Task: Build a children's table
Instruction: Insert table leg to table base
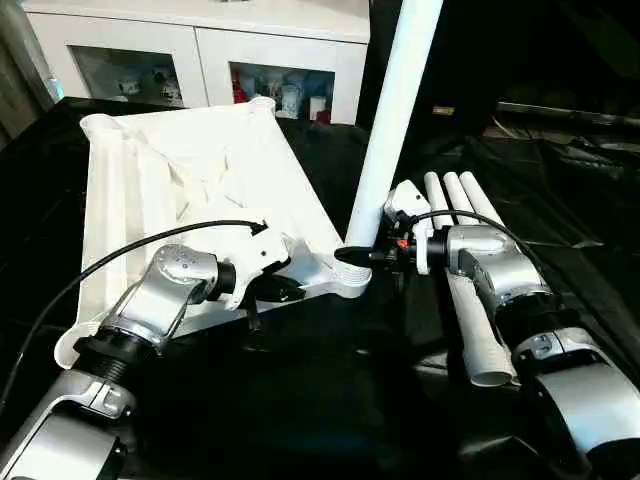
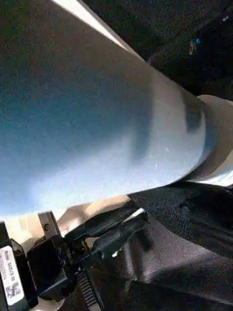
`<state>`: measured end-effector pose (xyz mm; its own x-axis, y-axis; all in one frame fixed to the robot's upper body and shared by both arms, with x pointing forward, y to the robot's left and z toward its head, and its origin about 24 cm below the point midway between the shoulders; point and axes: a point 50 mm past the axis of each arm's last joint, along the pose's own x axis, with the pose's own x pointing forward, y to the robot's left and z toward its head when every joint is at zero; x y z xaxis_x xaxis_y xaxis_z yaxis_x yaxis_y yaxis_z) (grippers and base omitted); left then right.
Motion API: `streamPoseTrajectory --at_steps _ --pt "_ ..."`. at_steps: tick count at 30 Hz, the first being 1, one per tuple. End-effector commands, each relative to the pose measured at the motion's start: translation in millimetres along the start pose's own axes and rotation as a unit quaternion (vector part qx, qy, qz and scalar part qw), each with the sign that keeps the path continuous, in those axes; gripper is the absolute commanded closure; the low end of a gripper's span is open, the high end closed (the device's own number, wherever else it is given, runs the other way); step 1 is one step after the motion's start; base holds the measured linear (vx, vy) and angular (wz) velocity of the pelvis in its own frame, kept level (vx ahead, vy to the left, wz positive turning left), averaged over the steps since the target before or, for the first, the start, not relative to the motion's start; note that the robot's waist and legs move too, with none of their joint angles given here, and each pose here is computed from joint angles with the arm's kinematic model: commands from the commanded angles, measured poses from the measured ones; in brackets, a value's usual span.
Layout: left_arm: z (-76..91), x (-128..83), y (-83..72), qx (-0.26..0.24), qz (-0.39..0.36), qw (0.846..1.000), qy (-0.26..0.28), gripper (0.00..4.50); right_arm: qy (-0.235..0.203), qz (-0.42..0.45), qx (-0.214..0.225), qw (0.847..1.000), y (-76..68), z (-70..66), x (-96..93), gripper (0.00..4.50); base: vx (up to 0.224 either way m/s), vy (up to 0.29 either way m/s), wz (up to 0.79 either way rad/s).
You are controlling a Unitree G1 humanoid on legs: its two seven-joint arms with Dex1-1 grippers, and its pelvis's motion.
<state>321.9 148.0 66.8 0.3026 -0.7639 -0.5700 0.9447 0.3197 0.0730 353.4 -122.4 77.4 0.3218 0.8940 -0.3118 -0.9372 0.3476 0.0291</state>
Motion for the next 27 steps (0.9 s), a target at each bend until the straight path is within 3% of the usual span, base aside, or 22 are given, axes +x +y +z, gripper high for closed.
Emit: streamPoseTrajectory --at_steps 1,5,7,9,10,13,16,21,27 --pt "23.2 -12 10.6 0.035 0.017 0.998 -0.043 4.50 0.099 0.000 0.080 0.992 12.6 -59.0 -10.5 2.61 0.000 0.000 0.00" --pt "22.3 -11 11.5 0.021 0.026 0.998 -0.045 4.50 0.081 -0.042 0.095 0.991 8.3 -57.2 -7.5 2.61 0.000 0.000 0.00" --pt "20.2 -5 17.7 -0.014 0.071 0.997 -0.032 4.50 0.082 -0.145 0.115 0.979 -1.7 -58.7 -4.3 2.61 0.000 0.000 0.00" --pt "19.7 -4 18.9 -0.020 0.079 0.996 -0.029 4.50 0.083 -0.164 0.118 0.976 -3.5 -59.4 -3.9 2.61 0.000 0.000 0.00" --pt "20.7 3 22.8 -0.042 0.111 0.993 -0.026 4.50 0.084 -0.233 0.150 0.957 -7.9 -63.1 -2.3 2.61 0.000 0.000 0.00" --pt "29.3 24 24.2 -0.090 0.156 0.983 -0.029 4.50 0.083 -0.320 0.208 0.920 -8.5 -68.6 7.1 2.61 0.000 0.000 0.00" --pt "38.7 44 18.7 -0.110 0.165 0.980 -0.024 4.50 0.089 -0.359 0.240 0.898 -4.7 -69.9 19.5 2.61 0.000 0.000 0.00" --pt "54.3 66 10.0 -0.118 0.167 0.979 -0.025 4.50 0.100 -0.366 0.257 0.889 4.3 -65.1 40.8 2.61 0.000 0.000 0.00" --pt "58.3 69 10.2 -0.123 0.171 0.977 -0.025 4.50 0.112 -0.368 0.261 0.885 9.8 -62.7 51.3 2.61 0.000 0.000 0.00"
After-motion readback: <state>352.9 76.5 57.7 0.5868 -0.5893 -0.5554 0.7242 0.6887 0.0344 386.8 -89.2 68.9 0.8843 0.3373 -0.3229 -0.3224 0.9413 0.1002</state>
